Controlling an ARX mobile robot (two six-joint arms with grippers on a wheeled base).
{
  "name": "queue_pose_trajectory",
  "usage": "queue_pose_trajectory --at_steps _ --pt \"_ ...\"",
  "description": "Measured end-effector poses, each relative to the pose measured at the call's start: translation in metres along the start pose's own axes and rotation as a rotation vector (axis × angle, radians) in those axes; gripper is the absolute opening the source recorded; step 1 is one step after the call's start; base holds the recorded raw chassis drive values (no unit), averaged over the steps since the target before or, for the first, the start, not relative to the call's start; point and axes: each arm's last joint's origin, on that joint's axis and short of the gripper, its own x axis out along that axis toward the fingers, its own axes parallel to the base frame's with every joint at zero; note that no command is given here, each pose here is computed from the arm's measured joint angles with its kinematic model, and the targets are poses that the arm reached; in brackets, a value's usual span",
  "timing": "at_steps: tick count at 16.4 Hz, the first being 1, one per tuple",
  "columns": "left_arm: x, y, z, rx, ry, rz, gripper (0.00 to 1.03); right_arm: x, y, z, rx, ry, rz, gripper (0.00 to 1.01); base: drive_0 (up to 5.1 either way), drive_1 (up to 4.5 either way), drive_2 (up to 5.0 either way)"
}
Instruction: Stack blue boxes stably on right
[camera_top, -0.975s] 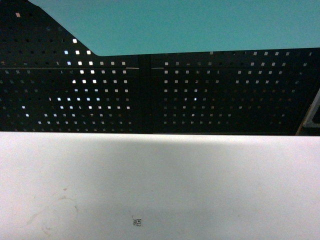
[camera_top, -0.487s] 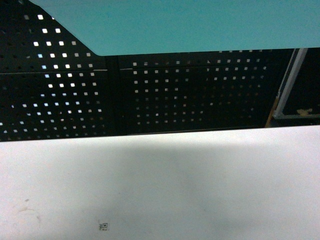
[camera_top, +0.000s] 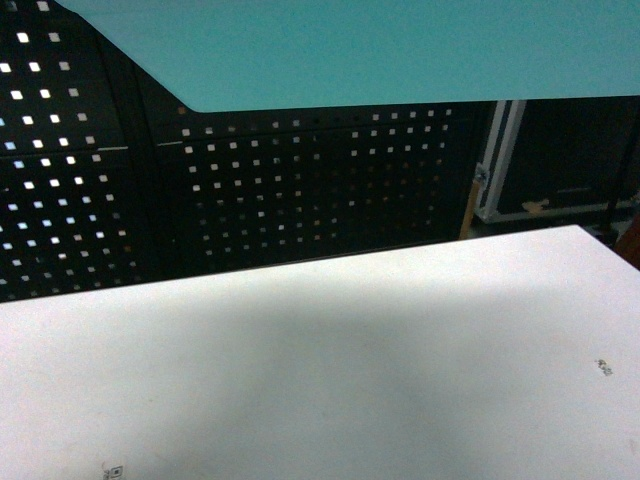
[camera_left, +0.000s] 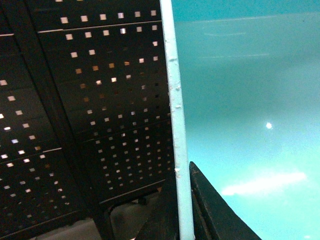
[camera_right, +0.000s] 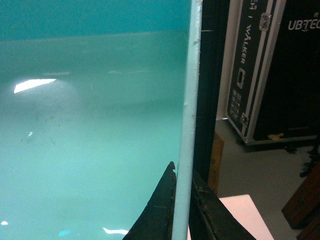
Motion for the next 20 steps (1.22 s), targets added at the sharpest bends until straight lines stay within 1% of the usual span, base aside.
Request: queue_pose_trajectory --at_steps 5,20 --pt "0.0 0.0 0.0 0.006 0.0 0.001 0.02 0.0 0.0 0.0 0.0 0.0 0.0 0.07 -1.6 -1.62 -1.6" --pt "0.0001 0.0 -0.0001 0.006 0.0 0.0 0.02 0.0 0.0 0.0 0.001 0.0 0.0 0.07 -1.6 -1.61 -1.6"
